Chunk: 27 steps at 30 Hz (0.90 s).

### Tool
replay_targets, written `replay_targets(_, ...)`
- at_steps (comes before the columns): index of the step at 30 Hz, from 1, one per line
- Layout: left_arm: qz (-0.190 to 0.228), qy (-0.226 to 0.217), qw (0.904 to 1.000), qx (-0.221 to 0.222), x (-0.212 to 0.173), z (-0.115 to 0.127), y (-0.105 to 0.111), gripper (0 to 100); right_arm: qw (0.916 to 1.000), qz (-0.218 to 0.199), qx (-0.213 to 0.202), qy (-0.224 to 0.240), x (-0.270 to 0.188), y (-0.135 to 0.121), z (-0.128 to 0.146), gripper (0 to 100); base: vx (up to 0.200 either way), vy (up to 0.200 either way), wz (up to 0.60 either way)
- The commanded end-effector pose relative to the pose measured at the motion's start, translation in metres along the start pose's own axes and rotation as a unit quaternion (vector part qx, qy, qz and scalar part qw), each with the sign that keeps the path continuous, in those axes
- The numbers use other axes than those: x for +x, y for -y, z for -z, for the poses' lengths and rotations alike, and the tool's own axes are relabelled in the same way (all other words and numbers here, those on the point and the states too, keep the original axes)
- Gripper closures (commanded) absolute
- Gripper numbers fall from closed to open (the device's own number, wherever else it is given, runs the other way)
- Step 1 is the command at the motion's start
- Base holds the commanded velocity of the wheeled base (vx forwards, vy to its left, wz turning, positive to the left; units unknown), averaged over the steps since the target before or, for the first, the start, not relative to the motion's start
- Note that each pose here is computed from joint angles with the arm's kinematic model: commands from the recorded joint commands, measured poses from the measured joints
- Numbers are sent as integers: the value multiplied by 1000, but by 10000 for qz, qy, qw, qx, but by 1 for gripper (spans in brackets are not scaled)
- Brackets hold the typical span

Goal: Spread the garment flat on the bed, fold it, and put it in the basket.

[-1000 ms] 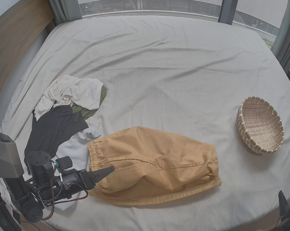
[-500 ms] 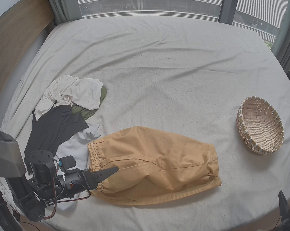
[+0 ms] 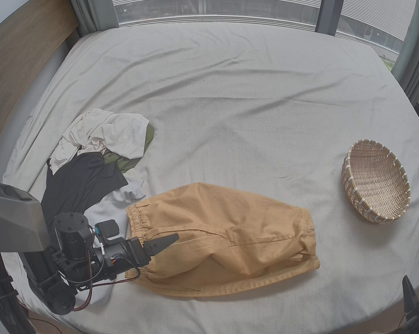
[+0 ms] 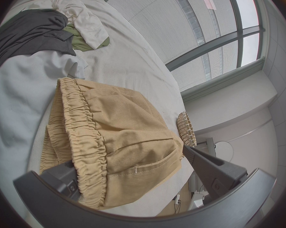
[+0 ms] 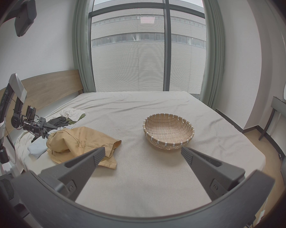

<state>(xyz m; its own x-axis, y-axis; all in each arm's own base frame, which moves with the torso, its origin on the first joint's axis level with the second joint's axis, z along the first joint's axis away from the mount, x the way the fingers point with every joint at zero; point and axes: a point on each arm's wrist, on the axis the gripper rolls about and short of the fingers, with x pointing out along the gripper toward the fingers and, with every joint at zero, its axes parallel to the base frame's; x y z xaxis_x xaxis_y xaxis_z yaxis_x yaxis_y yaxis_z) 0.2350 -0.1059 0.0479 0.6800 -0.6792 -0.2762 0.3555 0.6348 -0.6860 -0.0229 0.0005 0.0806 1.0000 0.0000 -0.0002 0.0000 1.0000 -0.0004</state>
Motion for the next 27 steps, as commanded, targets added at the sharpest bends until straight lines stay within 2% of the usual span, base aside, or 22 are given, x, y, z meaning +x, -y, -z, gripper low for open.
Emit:
replay_targets(1, 304, 356, 9988, -108, -13, -15, 18, 0, 10000, 0, -5, -60, 1, 0, 5, 0, 0, 0, 0)
replay_targets(5, 504, 549, 9971, -134, -24, -21, 30, 0, 10000, 0, -5, -60, 1, 0, 5, 0, 0, 0, 0)
replay_targets(17, 315, 233, 9992, -88, -16, -8, 21, 0, 10000, 0, -5, -60, 1, 0, 5, 0, 0, 0, 0)
replay_targets(18, 300, 217, 9993, -73, -15, -8, 20, 100, 10000, 0, -5, -60, 1, 0, 5, 0, 0, 0, 0)
replay_targets(27, 315, 203, 9993, -22, -12, -8, 20, 100, 10000, 0, -5, -60, 1, 0, 5, 0, 0, 0, 0)
